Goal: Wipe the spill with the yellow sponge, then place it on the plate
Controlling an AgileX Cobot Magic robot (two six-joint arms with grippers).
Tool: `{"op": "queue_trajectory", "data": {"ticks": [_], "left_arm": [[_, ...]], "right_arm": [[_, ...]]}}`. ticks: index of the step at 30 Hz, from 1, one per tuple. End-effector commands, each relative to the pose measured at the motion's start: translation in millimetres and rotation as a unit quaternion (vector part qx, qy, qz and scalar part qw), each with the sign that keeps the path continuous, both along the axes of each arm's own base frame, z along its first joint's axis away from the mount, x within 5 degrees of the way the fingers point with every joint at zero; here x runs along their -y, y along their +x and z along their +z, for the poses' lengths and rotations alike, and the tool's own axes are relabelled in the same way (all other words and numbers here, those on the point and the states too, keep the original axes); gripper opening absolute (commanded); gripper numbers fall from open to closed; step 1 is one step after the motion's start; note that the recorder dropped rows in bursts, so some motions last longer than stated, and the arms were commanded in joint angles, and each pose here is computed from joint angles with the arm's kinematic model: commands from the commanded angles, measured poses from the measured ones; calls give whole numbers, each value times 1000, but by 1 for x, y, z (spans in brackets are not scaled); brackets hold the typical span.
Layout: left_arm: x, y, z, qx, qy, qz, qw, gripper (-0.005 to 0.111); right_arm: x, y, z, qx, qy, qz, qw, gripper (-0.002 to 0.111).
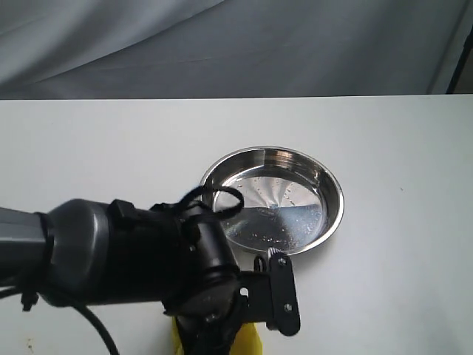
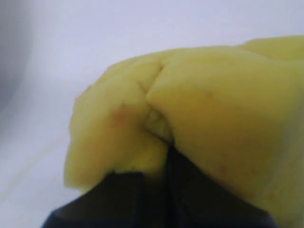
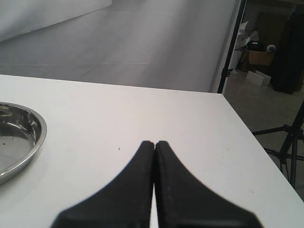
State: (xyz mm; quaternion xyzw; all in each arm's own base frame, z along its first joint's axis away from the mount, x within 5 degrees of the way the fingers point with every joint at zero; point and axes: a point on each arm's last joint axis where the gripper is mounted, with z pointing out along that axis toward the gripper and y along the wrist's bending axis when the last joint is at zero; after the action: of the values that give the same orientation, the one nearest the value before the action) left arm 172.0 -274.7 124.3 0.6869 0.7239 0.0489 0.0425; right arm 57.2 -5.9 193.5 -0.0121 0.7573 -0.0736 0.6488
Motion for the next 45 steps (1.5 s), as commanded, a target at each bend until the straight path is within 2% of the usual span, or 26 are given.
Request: {"op": "queue_trajectory", "data": {"ticks": [1, 3, 4, 5, 6, 7, 8, 11, 12, 16, 20, 23, 27, 33, 36, 39, 41, 43, 45], "left_arm": [[-49, 59, -9, -4, 1, 133, 991, 0], [-81, 89, -9, 6, -5, 190, 982, 0], [-89, 97, -9, 11, -8, 203, 979, 0], [-112, 114, -9, 24, -11, 235, 972, 0], [-124, 121, -9, 29, -13, 252, 967, 0], [-146, 133, -8, 35, -17, 286, 957, 0], [-159, 139, -8, 38, -20, 306, 951, 0], [-215, 155, -8, 41, -27, 408, 912, 0], [-222, 158, -7, 40, -33, 427, 903, 0], [-225, 173, 7, 14, -107, 508, 854, 0], [-217, 186, 25, -38, -196, 522, 829, 0], [-216, 193, 37, -74, -285, 531, 795, 0], [-237, 200, 49, -96, -375, 539, 748, 0], [-285, 195, 47, -121, -393, 571, 711, 0], [-298, 192, 34, -164, -394, 584, 691, 0], [-303, 189, 11, -219, -387, 592, 673, 0], [-300, 189, -7, -258, -389, 597, 652, 0], [-296, 190, -19, -288, -407, 594, 631, 0], [-292, 189, -31, -318, -423, 582, 618, 0]], "right_arm": [[0, 0, 0, 5, -3, -2, 1000, 0], [0, 0, 0, 5, -3, -2, 1000, 0], [0, 0, 0, 5, -3, -2, 1000, 0], [0, 0, 0, 5, -3, -2, 1000, 0], [0, 0, 0, 5, -3, -2, 1000, 0], [0, 0, 0, 5, -3, -2, 1000, 0], [0, 0, 0, 5, -3, -2, 1000, 0], [0, 0, 0, 5, 0, -2, 1000, 0], [0, 0, 0, 5, 0, -2, 1000, 0], [0, 0, 0, 5, 0, -2, 1000, 0], [0, 0, 0, 5, 0, -2, 1000, 0], [0, 0, 0, 5, 0, -2, 1000, 0], [0, 0, 0, 5, 0, -2, 1000, 0], [0, 0, 0, 5, 0, -2, 1000, 0], [0, 0, 0, 5, 0, -2, 1000, 0], [0, 0, 0, 5, 0, -2, 1000, 0], [0, 0, 0, 5, 0, -2, 1000, 0], [0, 0, 0, 5, 0, -2, 1000, 0], [0, 0, 0, 5, 0, -2, 1000, 0]]}}
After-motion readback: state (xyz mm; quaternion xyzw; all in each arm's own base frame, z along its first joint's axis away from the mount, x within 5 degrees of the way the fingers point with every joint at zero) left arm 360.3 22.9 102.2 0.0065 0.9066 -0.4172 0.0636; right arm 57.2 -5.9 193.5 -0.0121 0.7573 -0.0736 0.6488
